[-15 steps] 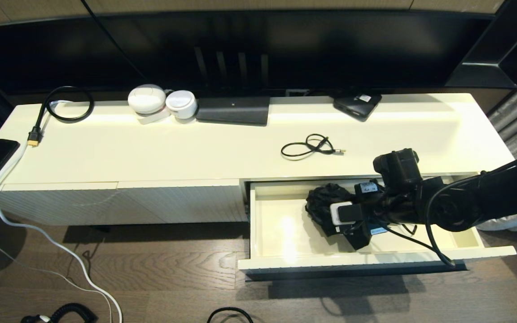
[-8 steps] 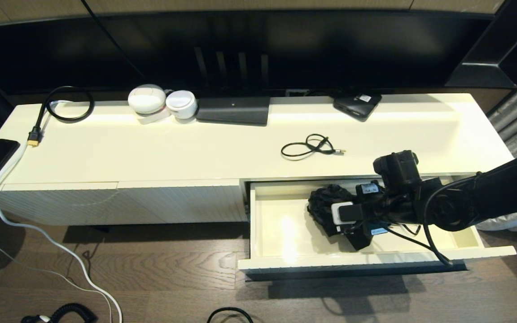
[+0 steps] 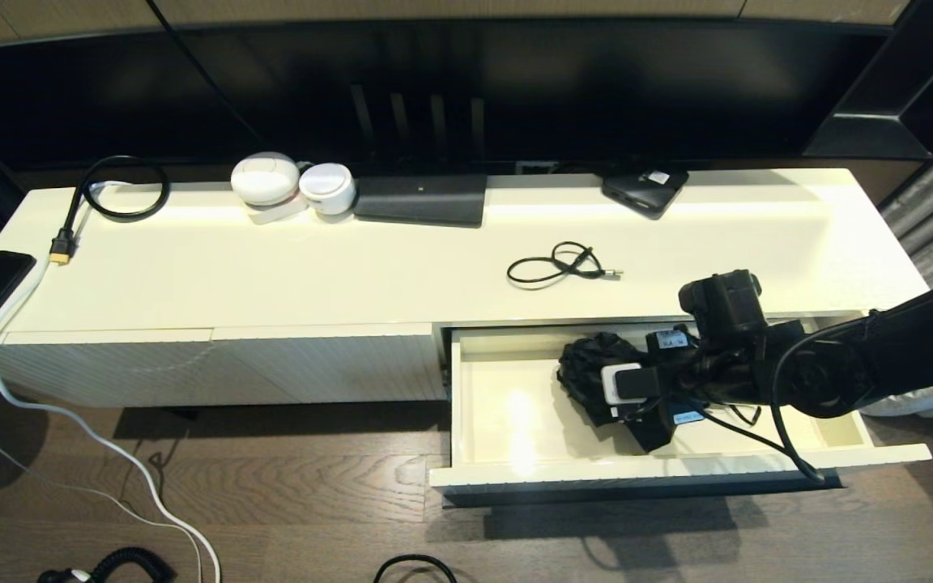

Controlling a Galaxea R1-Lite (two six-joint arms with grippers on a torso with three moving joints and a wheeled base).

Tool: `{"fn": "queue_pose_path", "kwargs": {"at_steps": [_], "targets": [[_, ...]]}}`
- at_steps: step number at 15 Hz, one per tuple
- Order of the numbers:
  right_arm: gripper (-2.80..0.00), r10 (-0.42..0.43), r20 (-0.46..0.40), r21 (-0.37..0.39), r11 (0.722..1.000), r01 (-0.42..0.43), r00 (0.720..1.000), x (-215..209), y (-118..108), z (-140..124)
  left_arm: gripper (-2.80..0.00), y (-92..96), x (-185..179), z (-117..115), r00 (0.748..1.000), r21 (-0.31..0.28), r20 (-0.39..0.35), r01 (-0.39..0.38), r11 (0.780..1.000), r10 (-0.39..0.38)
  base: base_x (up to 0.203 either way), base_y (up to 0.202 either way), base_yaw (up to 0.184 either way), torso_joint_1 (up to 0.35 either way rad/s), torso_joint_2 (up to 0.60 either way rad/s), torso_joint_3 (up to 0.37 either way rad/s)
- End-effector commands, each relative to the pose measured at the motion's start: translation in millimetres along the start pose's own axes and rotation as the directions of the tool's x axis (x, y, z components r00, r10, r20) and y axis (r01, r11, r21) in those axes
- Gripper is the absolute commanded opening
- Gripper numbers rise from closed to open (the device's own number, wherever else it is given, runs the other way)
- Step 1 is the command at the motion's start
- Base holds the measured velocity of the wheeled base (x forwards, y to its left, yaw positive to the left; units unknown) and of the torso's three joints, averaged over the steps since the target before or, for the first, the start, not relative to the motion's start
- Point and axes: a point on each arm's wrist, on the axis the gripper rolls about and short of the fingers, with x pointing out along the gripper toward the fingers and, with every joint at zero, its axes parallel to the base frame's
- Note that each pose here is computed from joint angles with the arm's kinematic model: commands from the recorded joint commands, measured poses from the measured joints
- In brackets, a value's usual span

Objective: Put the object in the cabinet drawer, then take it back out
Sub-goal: Put the umbrella in the drawer

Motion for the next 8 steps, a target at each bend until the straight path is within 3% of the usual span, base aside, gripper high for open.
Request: {"fn": "queue_pose_path", "kwargs": {"at_steps": [1, 2, 3, 8], "targets": [[-2.80, -0.008, 0.001, -0.009, 1.000, 0.008, 1.000, -0.9, -1.8, 0.9, -2.80, 0.0, 0.0, -0.1, 1.000, 0.000, -0.001, -0.001, 1.000, 0.001, 0.000, 0.000, 0.000, 0.000, 0.00, 0.000], [-2.80, -0.007, -0.001, -0.008, 1.000, 0.007, 1.000, -1.3, -1.2, 0.7, -2.80, 0.0, 0.0, -0.1, 1.000, 0.000, -0.001, 0.000, 1.000, 0.000, 0.000, 0.000, 0.000, 0.000, 0.00, 0.000], [0.00, -0.003, 0.003, -0.007, 1.000, 0.003, 1.000, -1.9, -0.2, 0.4, -2.80, 0.0, 0.0, -0.1, 1.000, 0.000, -0.001, 0.000, 1.000, 0.000, 0.000, 0.000, 0.000, 0.000, 0.00, 0.000], [0.00, -0.029, 0.016, -0.011, 1.000, 0.030, 0.999, -7.6, -6.7, 3.0, -2.80, 0.0, 0.0, -0.1, 1.000, 0.000, -0.001, -0.001, 1.000, 0.001, 0.000, 0.000, 0.000, 0.000, 0.00, 0.000]]}}
